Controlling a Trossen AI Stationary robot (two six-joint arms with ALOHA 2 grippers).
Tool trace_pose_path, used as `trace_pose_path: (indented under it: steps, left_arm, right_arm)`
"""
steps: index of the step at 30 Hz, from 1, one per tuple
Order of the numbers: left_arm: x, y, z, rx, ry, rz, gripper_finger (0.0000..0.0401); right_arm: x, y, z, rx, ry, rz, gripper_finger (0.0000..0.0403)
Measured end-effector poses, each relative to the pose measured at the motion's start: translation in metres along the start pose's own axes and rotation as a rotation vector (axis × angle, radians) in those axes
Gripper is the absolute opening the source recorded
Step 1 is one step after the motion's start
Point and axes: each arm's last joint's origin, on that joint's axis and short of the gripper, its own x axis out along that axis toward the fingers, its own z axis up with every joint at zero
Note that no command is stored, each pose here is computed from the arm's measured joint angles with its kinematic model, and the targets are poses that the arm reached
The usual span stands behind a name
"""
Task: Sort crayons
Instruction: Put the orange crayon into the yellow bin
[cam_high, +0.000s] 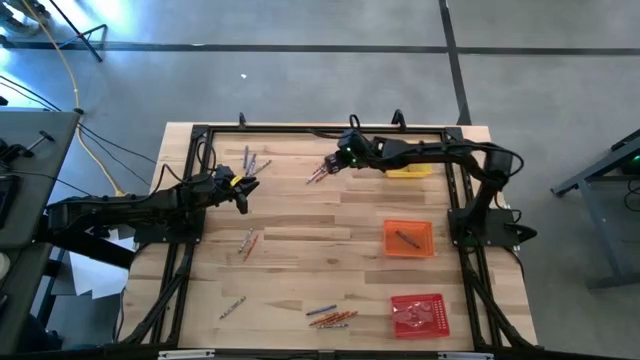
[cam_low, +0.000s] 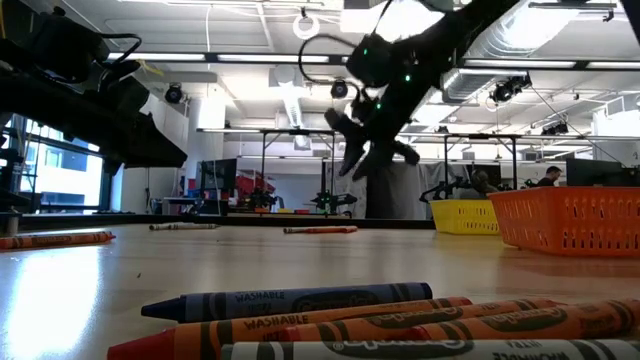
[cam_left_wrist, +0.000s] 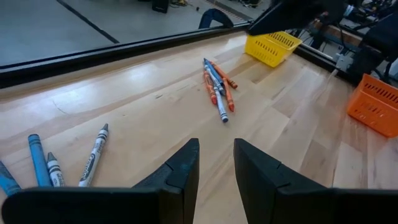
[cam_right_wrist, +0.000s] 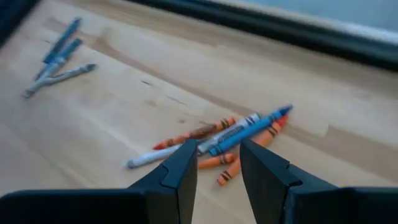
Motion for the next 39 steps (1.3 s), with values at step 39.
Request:
trace_pose_path:
  steps: [39]
  left_arm:
    - [0.0,0.0,0.003,0.078,-0.045,0.038,0.0087]
  right_arm:
    - [0.063,0.039,0.011,0.05,0.307,-0.341,0.0114]
